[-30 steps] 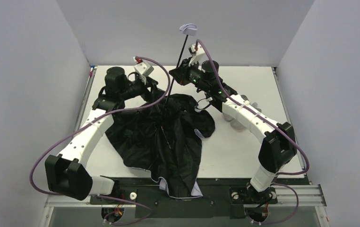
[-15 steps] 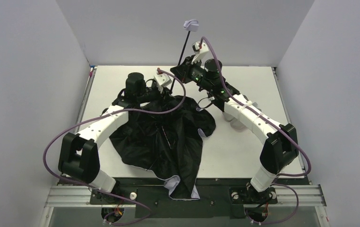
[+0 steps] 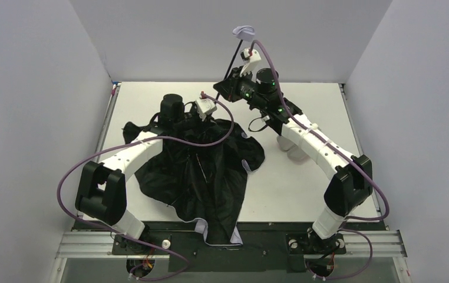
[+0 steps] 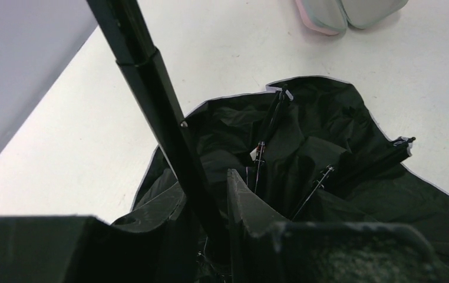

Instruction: Open the umbrella

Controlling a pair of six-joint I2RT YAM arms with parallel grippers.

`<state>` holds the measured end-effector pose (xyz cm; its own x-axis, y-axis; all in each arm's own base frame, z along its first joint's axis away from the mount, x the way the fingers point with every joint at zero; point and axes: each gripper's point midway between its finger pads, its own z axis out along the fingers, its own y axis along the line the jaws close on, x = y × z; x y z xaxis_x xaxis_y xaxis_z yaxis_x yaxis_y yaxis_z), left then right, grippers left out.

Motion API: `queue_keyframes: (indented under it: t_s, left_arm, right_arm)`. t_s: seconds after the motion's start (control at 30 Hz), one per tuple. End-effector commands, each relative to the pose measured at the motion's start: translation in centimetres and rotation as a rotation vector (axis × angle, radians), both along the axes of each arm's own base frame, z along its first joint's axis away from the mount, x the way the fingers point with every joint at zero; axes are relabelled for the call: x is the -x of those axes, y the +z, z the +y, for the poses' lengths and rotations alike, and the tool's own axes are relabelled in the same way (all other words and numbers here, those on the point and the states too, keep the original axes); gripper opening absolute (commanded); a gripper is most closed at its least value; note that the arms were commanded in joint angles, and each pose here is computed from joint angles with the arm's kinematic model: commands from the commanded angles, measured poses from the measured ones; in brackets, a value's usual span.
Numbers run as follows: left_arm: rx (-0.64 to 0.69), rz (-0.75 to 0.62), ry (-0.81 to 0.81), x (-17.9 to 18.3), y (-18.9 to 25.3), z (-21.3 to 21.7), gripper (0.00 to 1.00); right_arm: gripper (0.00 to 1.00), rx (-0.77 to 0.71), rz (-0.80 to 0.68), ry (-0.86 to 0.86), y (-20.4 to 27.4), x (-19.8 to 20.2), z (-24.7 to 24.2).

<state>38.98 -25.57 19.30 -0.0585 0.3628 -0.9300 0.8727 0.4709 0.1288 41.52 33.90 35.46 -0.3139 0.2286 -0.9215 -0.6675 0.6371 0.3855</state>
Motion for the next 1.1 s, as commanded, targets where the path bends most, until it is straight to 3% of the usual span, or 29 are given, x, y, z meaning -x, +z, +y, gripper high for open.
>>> queue_keyframes:
  t_s: [0.0,0.33,0.8,0.9,0.97,1.0,1.07]
  left_arm:
    - [-0.185,0.112,0.065,0.7,-5.4,3.6,0.2]
    - [-0.286,0.134,0.121,-0.2,-7.1,6.9,0.25]
    - [-0.413,0.108,0.205,-3.2,-7.7,10.9,0.24]
    - [-0.416,0.095,0.239,-4.6,-7.0,11.8,0.2]
    - [-0.408,0.077,0.262,-5.7,-6.0,12.3,0.13]
    - [-0.392,0.055,0.274,-6.5,-4.7,12.3,0.04]
    - [-0.352,0.009,0.291,-7.8,-2.3,12.0,0.0]
  right_arm:
    - [0.0,-0.31,-0.34,-0.037,17.8,1.2,-3.8]
    - [0.0,-0.472,-0.463,-0.013,25.7,3.4,-6.2]
    - [0.0,-0.531,-0.594,-0.008,30.3,7.1,-8.4]
    - [0.0,-0.53,-0.644,-0.029,31.6,7.8,-9.3]
    - [0.0,-0.533,-0.674,-0.039,32.4,8.2,-9.9]
    - [0.0,-0.529,-0.69,-0.043,32.7,8.5,-10.1]
    - [0.0,-0.52,-0.717,-0.044,33.1,9.1,-10.4]
